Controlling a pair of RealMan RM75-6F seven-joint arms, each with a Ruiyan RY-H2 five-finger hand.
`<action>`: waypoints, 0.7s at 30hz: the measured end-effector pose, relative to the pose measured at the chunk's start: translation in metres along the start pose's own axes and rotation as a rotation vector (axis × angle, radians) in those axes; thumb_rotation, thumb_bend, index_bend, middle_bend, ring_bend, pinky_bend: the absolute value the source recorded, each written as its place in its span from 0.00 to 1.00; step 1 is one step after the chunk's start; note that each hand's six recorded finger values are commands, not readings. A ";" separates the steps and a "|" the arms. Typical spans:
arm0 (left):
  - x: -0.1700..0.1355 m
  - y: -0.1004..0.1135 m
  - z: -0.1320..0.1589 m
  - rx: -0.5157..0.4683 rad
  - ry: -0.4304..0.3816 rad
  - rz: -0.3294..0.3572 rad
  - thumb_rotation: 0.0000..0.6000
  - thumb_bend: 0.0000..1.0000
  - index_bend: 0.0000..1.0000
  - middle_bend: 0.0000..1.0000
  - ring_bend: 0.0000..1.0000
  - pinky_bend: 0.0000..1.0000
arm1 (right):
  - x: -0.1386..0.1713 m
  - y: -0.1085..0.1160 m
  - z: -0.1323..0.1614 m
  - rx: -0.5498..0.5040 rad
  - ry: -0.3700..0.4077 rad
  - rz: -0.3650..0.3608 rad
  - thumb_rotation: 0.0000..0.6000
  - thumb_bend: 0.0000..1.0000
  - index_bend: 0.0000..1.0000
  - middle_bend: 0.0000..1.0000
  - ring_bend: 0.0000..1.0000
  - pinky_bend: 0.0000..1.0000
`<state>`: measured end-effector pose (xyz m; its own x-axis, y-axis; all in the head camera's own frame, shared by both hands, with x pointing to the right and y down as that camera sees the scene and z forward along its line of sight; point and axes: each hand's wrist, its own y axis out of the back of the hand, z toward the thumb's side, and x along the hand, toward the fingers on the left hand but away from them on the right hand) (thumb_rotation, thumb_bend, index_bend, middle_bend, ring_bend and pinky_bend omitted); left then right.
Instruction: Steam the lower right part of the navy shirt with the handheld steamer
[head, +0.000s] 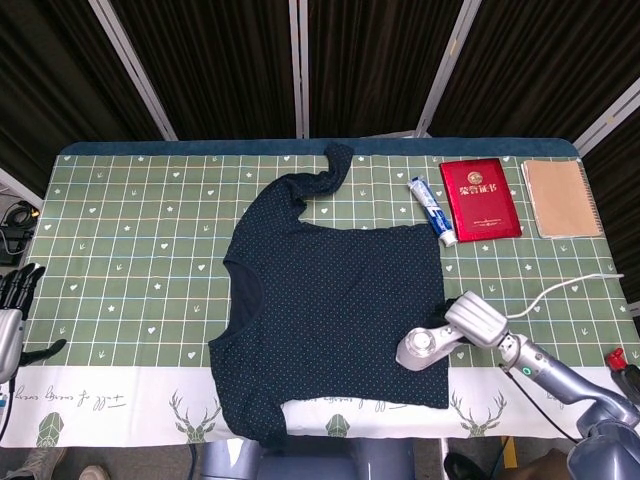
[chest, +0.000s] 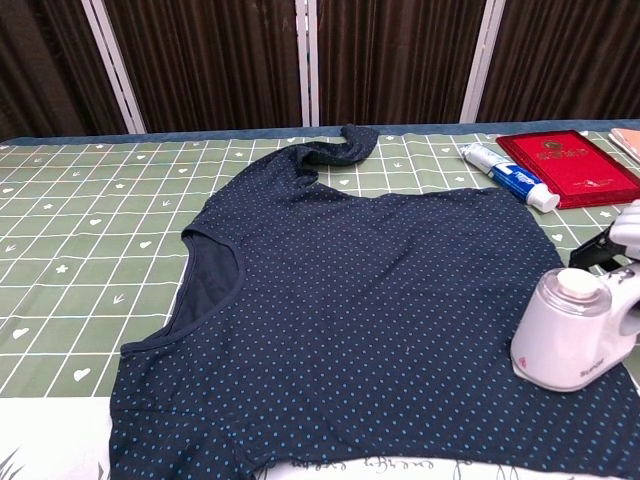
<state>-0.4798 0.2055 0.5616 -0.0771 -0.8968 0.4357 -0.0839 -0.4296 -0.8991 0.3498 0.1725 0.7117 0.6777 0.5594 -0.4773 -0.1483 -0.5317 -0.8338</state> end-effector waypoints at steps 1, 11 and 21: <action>0.000 0.000 0.000 0.000 -0.001 -0.001 1.00 0.00 0.00 0.00 0.00 0.00 | 0.002 0.001 -0.003 -0.002 -0.011 -0.002 1.00 0.61 0.78 0.65 0.68 0.93; -0.001 0.001 0.002 -0.008 -0.007 0.003 1.00 0.00 0.00 0.00 0.00 0.00 | 0.001 0.039 -0.025 -0.010 -0.092 -0.158 1.00 0.61 0.78 0.64 0.68 0.93; -0.005 0.008 0.002 -0.029 -0.017 0.018 1.00 0.00 0.00 0.00 0.00 0.00 | -0.001 0.058 -0.078 -0.007 -0.319 -0.189 1.00 0.42 0.68 0.59 0.62 0.85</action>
<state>-0.4778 0.2065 0.5523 -0.0625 -0.9061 0.4184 -0.1111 -0.4103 -0.9051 0.3962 0.0914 0.6854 0.4338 0.8178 -0.3782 -0.0365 -0.4034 -0.9143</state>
